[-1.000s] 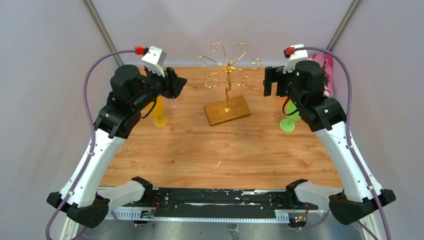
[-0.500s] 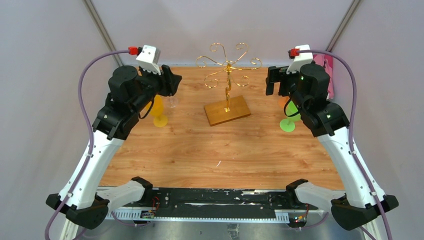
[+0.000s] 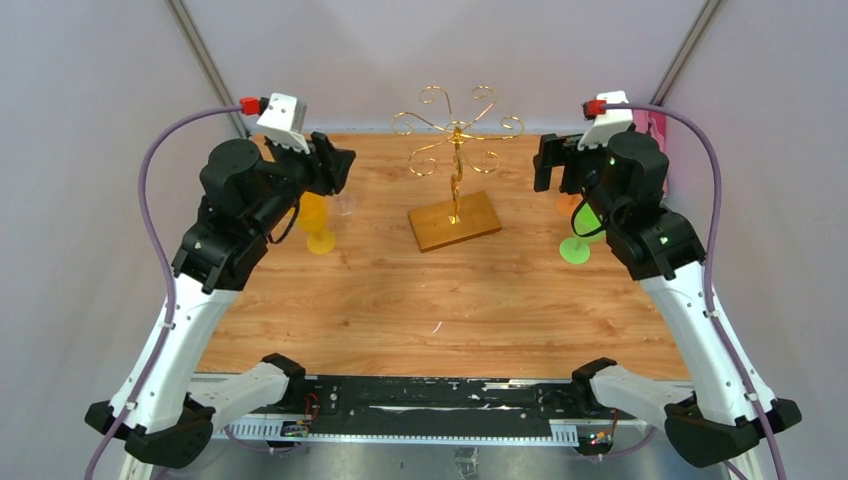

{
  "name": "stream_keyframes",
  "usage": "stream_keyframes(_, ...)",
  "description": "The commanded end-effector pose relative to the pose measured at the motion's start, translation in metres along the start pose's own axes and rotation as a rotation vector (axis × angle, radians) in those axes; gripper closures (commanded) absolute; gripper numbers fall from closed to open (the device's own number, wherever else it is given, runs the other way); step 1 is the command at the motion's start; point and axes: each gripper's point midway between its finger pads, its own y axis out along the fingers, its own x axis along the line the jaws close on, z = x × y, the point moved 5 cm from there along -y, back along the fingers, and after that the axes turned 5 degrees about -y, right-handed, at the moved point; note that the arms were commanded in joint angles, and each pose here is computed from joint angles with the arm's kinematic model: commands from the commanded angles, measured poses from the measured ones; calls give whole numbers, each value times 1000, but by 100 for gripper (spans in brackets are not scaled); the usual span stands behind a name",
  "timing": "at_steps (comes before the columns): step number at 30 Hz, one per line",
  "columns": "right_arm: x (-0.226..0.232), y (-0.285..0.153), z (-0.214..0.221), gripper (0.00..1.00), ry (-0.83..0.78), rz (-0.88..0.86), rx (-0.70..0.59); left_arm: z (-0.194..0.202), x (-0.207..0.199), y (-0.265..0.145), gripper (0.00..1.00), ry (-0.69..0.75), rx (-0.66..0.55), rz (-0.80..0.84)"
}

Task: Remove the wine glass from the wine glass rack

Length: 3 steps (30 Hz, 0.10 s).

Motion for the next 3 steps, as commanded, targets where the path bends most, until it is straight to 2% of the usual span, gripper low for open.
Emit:
stream_keyframes(1, 1, -2, -1, 1, -16, 3, -10, -1, 1, -4, 49, 2, -14, -14)
stream_keyframes(3, 1, -4, -3, 1, -14, 2, -22, -1, 2, -5, 49, 5, -16, -20)
